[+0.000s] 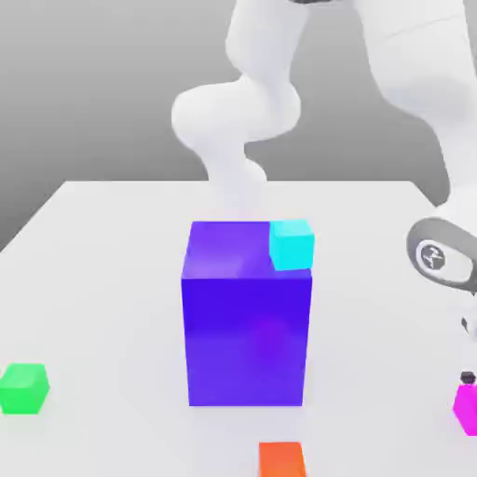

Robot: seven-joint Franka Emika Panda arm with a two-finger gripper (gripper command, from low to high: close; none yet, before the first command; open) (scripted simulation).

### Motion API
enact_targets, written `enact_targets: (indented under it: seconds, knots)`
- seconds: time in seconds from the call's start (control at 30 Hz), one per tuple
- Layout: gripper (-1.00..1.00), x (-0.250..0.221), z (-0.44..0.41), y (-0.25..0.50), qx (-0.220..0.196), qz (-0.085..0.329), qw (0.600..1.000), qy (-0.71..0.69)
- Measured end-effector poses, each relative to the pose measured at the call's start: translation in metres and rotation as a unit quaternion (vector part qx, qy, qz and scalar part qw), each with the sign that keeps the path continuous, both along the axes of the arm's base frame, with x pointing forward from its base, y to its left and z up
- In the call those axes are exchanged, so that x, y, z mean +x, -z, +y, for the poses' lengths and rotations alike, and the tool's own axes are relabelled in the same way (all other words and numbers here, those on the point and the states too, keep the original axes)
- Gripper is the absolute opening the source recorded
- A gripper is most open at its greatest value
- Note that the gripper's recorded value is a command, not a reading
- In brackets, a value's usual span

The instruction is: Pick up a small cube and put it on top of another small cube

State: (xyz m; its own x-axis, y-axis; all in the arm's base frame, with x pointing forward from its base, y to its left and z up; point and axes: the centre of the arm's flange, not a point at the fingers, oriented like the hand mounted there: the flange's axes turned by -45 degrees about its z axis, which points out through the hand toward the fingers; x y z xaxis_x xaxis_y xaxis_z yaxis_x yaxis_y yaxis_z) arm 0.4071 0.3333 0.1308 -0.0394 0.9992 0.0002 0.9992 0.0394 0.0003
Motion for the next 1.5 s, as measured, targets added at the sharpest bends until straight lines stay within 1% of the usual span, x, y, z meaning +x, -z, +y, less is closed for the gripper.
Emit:
enact_targets:
  seconds: [0.17,0.33,0.5,0.63,0.77,0.9,1.03,1.2,1.33,1.5]
  knots:
    - [-1.00,0.000,0.000,-0.001,-0.001,0.001,1.000,0.000]
    - [-1.00,0.005,-0.008,-0.056,-0.002,0.001,1.000,0.000]
    - [-1.00,0.050,-0.088,-0.064,-0.011,0.003,1.000,0.000]
    - [-1.00,0.077,-0.162,-0.068,-0.016,0.005,1.000,0.000]
    - [-1.00,0.093,-0.238,-0.073,-0.019,0.009,1.000,0.001]
    - [-1.00,0.097,-0.315,-0.079,-0.019,0.012,1.000,0.002]
    - [-1.00,0.089,-0.390,-0.085,-0.017,0.014,1.000,0.003]
    - [-1.00,0.065,-0.480,-0.094,-0.012,0.014,1.000,0.004]
    - [-1.00,0.034,-0.547,-0.101,-0.008,0.011,1.000,0.005]
    - [-1.00,-0.018,-0.621,-0.110,-0.002,0.004,1.000,0.006]
